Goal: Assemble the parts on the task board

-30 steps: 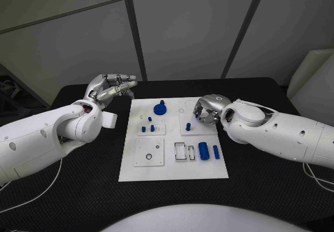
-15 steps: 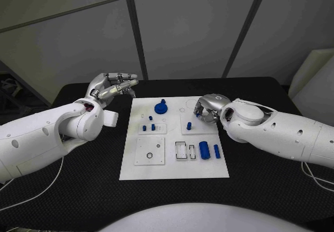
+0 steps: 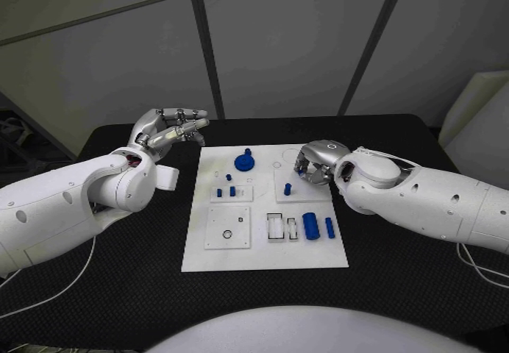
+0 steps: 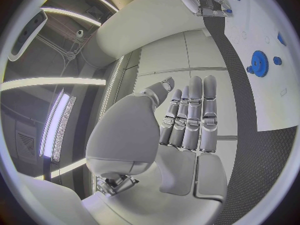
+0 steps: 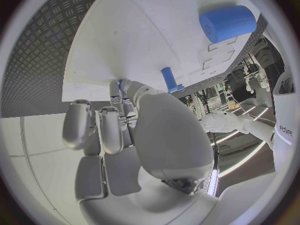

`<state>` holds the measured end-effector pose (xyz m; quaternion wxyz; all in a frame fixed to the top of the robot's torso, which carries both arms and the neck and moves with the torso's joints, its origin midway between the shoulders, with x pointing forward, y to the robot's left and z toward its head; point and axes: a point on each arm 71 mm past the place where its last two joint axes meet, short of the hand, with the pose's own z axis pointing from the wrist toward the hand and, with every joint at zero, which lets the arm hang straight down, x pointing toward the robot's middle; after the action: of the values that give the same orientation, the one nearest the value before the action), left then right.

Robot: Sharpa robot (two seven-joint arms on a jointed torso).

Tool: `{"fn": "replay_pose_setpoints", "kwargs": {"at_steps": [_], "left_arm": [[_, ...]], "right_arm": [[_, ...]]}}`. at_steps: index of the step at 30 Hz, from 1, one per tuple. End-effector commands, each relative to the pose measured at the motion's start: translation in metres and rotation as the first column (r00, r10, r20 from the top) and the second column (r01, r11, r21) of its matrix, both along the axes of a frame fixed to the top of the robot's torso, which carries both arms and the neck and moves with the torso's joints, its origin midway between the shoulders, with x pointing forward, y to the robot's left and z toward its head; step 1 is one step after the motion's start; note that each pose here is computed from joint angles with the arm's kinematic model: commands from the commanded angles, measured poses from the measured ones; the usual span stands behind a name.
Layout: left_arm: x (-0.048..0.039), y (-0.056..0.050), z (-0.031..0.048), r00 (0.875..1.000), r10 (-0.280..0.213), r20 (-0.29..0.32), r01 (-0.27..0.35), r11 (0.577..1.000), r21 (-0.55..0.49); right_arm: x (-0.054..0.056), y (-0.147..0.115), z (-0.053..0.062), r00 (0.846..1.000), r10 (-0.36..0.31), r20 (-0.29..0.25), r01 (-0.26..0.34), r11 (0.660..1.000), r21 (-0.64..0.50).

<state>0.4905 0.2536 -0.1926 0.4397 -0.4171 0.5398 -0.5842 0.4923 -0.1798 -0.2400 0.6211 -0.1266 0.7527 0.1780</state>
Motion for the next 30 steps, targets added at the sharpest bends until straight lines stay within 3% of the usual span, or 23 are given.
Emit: {"fn": "replay_pose_setpoints", "kwargs": {"at_steps": [1,16,25,30], "left_arm": [[0.0006,-0.001,0.0012,1.000,-0.010,0.006,0.010,1.000,-0.010],[0.0022,0.002,-0.0005,1.000,-0.004,-0.004,0.004,1.000,-0.004],[0.0024,0.002,-0.0009,1.000,-0.003,-0.009,0.003,1.000,-0.008],[0.0030,0.001,-0.0014,1.000,-0.005,-0.012,0.005,1.000,-0.011]], "right_arm": [[-0.001,0.000,0.003,0.999,-0.008,0.043,0.007,1.000,0.027],[-0.009,-0.003,0.016,0.990,-0.027,0.140,0.010,0.992,0.123],[-0.020,-0.002,0.026,0.991,-0.034,0.130,0.005,0.976,0.219],[-0.037,0.019,0.035,0.995,0.023,0.101,-0.051,0.958,0.281]]}}
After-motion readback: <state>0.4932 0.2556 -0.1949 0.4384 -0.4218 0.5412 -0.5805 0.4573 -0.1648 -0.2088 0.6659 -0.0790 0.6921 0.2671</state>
